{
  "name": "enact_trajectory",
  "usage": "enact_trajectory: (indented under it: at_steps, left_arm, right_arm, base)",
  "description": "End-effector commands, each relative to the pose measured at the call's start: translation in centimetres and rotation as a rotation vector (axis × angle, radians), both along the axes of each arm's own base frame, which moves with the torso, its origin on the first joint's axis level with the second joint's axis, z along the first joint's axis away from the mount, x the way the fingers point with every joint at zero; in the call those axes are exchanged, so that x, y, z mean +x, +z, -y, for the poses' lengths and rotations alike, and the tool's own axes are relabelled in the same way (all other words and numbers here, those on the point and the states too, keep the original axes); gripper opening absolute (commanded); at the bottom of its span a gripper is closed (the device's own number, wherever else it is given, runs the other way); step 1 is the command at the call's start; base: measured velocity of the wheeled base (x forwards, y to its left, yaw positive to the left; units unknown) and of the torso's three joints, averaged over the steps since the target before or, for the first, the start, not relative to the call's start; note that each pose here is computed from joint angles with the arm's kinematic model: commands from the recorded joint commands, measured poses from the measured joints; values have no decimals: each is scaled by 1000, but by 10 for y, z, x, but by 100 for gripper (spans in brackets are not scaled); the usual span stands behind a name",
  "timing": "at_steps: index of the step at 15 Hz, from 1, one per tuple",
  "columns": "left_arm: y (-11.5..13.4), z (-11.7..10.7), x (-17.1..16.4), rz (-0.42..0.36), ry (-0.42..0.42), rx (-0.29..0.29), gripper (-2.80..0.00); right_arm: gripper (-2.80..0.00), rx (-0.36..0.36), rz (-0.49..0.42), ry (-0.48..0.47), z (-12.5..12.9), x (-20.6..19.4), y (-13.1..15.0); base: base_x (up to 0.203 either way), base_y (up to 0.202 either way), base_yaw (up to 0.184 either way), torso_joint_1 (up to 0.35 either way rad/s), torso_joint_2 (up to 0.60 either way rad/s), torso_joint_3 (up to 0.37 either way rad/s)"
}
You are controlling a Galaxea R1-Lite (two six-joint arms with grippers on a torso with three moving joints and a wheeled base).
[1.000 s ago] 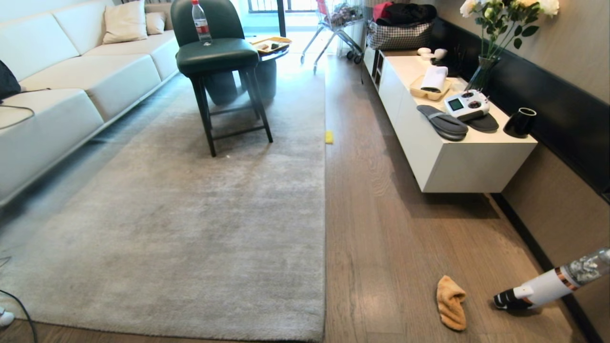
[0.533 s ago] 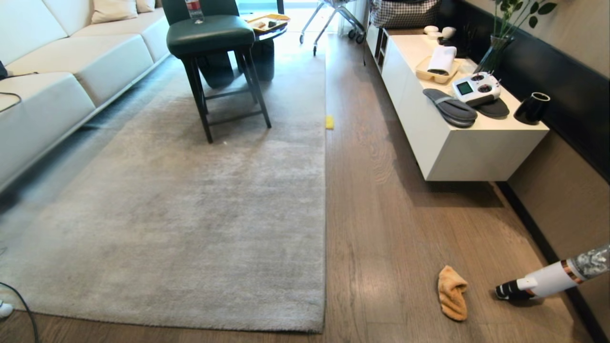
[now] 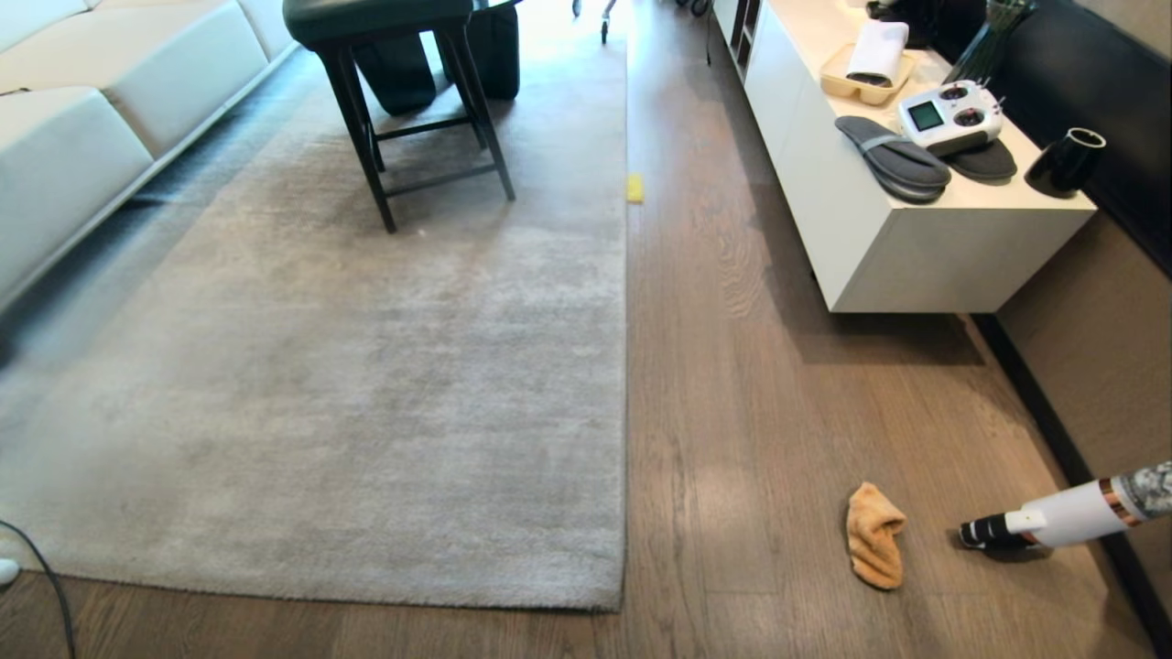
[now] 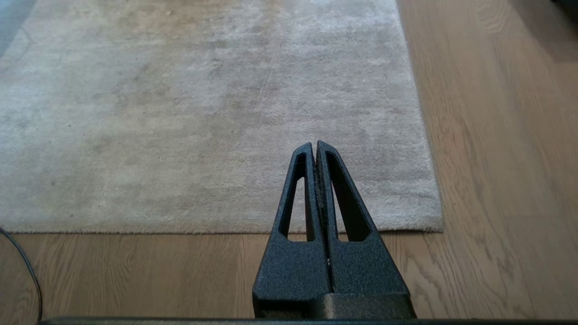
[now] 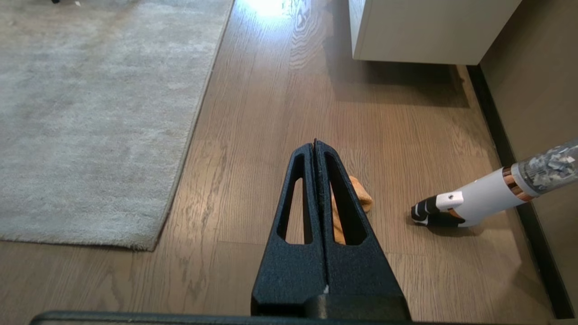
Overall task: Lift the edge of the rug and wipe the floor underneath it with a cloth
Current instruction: Lift up the carpet
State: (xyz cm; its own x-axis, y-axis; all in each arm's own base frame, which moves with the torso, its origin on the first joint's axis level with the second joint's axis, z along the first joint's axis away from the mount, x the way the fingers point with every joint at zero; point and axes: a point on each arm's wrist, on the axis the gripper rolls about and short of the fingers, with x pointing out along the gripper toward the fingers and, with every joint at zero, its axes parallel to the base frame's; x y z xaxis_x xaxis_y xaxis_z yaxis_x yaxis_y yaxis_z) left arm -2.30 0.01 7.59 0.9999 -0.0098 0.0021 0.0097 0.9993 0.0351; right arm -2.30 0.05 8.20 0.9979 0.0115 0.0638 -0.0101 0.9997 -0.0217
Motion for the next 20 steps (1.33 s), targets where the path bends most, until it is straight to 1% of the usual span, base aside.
enact_trajectory:
  at_steps: [1,20]
  left_arm:
    - [0,0,0,-1,0,0,-280]
    - [0,0,0,-1,-6,-1,-280]
  right_arm:
    - [-280,-1,1,1,0,0,0]
    - [-280,-1,1,1,0,0,0]
  base:
    - [0,0,0,7,8,-197]
    - [0,0,0,3,3,-198]
